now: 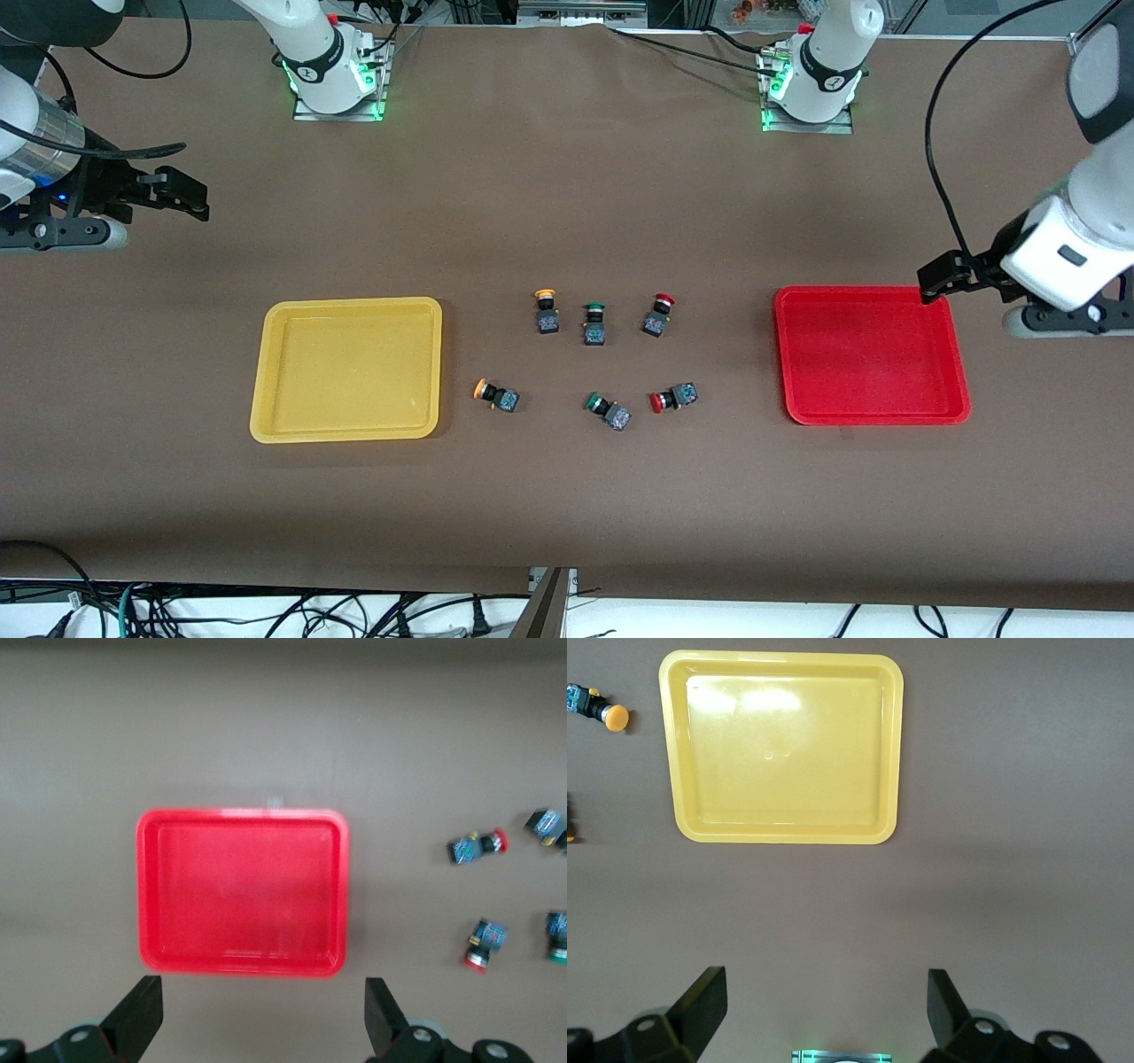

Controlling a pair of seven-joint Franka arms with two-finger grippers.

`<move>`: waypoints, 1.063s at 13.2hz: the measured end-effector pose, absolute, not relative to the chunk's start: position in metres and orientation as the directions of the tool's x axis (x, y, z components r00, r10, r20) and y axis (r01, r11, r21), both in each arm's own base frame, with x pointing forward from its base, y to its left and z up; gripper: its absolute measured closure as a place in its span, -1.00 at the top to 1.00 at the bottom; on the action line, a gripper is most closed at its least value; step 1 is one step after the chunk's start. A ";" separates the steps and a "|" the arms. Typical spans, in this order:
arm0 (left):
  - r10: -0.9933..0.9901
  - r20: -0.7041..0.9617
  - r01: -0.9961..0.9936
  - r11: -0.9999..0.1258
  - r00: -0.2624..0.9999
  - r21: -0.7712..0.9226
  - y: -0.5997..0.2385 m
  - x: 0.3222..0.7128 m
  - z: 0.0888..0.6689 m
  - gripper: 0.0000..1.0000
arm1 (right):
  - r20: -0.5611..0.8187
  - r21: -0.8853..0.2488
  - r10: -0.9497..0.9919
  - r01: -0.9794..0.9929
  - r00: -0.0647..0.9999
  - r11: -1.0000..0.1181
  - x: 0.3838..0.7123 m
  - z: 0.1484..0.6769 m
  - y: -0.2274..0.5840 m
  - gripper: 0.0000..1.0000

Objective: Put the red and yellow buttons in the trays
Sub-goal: 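Reach the right gripper to the orange-capped button and grasp it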

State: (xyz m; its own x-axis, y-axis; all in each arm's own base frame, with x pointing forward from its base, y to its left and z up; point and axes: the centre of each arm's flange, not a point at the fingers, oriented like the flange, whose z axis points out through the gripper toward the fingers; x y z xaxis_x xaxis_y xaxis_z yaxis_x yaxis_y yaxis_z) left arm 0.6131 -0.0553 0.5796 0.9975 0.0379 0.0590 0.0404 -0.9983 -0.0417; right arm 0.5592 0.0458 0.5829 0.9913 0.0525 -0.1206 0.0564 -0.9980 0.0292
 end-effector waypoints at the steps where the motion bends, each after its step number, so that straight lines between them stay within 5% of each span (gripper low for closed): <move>1: 0.044 0.076 0.047 -0.998 0.996 -0.039 -0.051 0.600 0.581 1.00 | -0.119 0.029 0.053 0.057 0.991 -0.998 0.559 0.583 0.046 1.00; 7: 0.055 0.025 0.056 -0.997 0.998 -0.044 -0.043 0.559 0.590 1.00 | -0.099 0.028 0.100 0.104 0.990 -0.994 0.568 0.571 0.073 1.00; 11: 0.064 0.021 0.064 -0.997 0.998 -0.044 -0.038 0.560 0.589 1.00 | -0.175 0.028 0.176 0.184 0.969 -0.983 0.604 0.477 0.123 1.00; 14: 0.063 0.021 0.064 -0.997 0.998 -0.044 -0.038 0.560 0.589 1.00 | -0.073 0.019 0.299 0.302 0.951 -0.953 0.631 0.397 0.211 1.00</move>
